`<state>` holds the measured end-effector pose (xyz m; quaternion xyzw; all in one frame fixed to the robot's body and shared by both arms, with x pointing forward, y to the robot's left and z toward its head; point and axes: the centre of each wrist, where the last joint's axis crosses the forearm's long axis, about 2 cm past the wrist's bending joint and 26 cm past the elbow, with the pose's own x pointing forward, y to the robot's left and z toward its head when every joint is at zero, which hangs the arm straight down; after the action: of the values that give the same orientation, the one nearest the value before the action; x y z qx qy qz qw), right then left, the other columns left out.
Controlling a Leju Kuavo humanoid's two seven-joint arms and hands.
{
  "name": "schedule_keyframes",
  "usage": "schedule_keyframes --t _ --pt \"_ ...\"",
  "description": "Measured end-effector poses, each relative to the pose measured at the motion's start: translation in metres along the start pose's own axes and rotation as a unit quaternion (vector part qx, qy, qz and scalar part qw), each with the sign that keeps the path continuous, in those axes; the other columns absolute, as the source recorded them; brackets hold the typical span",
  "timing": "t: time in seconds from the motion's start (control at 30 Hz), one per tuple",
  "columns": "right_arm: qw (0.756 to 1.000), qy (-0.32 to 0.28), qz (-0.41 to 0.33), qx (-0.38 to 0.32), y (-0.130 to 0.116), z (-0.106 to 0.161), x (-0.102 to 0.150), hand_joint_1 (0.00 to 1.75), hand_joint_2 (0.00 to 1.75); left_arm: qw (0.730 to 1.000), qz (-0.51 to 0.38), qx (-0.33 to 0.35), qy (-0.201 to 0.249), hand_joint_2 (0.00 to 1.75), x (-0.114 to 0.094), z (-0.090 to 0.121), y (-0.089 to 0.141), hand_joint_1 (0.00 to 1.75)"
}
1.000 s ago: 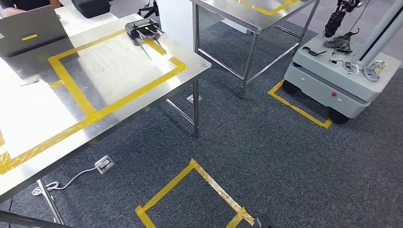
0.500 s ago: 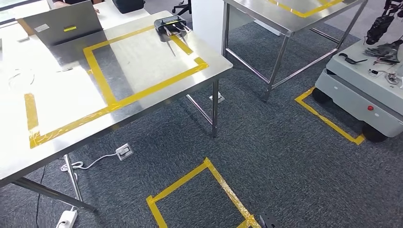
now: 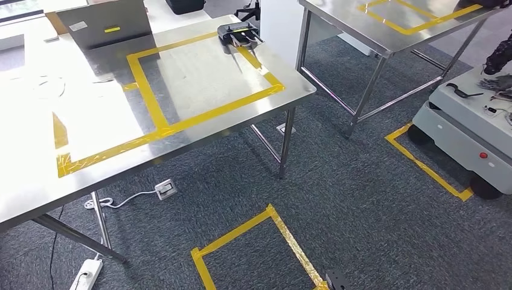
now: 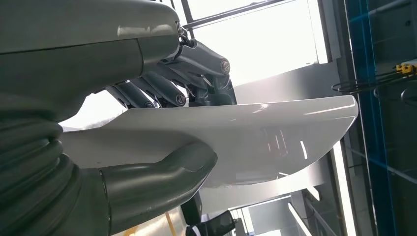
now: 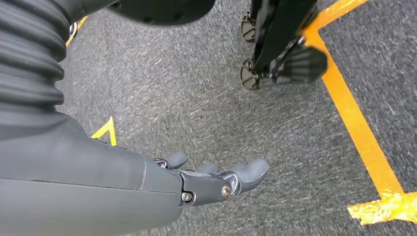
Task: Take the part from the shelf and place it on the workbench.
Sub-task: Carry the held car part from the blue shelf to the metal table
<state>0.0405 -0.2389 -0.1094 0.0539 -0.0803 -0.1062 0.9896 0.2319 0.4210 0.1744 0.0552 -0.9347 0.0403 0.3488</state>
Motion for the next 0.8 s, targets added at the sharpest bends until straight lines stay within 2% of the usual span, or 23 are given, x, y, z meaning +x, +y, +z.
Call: schedule_keyframes --t 0.7,0.8 --pt "1.0 0.002 -0.007 -0.003 -0.004 0.001 -0.01 0.0 1.75 1.0 0.003 -0.006 0.01 1.75 0.003 0.01 -0.001 1.75" --pt "1.0 -0.002 -0.008 -0.001 -0.002 0.0 -0.005 0.0 1.75 1.0 -0.005 -0.008 0.012 1.75 0.004 0.008 -0.001 1.75"
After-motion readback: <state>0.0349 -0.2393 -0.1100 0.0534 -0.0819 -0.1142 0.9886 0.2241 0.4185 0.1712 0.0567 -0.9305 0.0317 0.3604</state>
